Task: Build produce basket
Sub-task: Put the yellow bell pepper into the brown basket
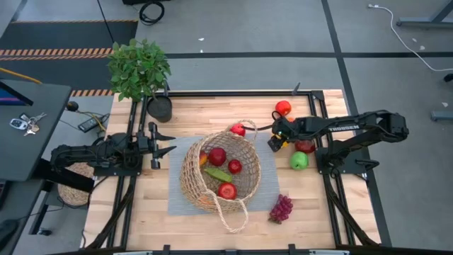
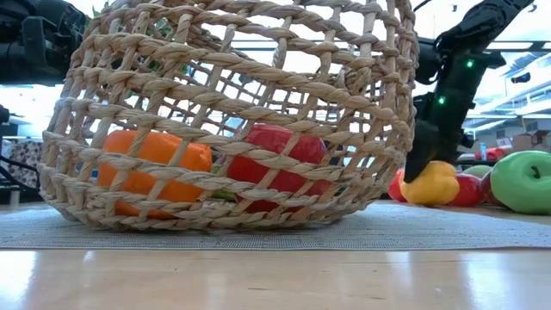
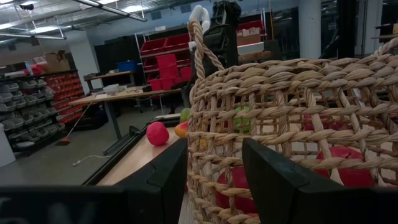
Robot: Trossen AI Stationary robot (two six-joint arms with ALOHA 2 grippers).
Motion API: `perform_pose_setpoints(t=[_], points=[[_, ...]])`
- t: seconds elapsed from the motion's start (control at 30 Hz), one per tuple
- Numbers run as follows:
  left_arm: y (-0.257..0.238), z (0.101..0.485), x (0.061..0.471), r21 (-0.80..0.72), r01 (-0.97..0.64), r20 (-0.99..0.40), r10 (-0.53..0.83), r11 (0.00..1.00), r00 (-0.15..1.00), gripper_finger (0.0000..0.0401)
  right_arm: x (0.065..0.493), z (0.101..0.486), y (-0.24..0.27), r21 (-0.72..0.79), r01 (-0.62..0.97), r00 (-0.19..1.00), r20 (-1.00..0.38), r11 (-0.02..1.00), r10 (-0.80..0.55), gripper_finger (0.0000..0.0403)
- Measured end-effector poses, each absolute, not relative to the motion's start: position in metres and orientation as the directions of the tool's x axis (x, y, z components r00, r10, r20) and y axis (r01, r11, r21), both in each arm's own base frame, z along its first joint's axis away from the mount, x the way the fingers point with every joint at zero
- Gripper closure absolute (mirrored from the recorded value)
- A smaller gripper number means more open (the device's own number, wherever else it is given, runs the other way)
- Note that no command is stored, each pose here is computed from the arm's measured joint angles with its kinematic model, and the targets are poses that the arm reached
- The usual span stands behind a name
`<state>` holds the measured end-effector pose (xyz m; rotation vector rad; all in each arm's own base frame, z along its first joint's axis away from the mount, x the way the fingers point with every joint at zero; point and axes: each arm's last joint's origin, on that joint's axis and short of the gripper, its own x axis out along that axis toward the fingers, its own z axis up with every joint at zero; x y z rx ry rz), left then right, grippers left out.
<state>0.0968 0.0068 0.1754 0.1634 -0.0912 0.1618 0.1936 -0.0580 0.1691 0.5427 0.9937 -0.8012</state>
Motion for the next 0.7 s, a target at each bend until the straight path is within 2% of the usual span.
perform_pose_setpoints(t=[0.17, 0.37, 0.5, 0.7], points=[[0.007, 0.175, 0.097, 0.154, -0.168, 0.104, 0.153, 0.974, 0.983, 0.0241, 0.199, 0.213, -0.057, 0.116, 0.753, 0.453, -0.805, 0.647, -0.383, 0.0109], [0.007, 0.175, 0.097, 0.155, -0.168, 0.104, 0.153, 0.974, 0.983, 0.0241, 0.197, 0.281, -0.042, 0.229, 0.657, 0.66, -0.636, 0.718, -0.401, 0.011], [0.007, 0.175, 0.097, 0.154, -0.168, 0.103, 0.153, 0.974, 0.983, 0.0241, 0.19, 0.318, -0.021, 0.304, 0.548, 0.791, -0.49, 0.779, -0.366, 0.011], [0.007, 0.175, 0.097, 0.154, -0.168, 0.104, 0.153, 0.974, 0.983, 0.0241, 0.195, 0.346, 0.019, 0.353, 0.293, 0.947, -0.239, 0.889, -0.217, 0.011]])
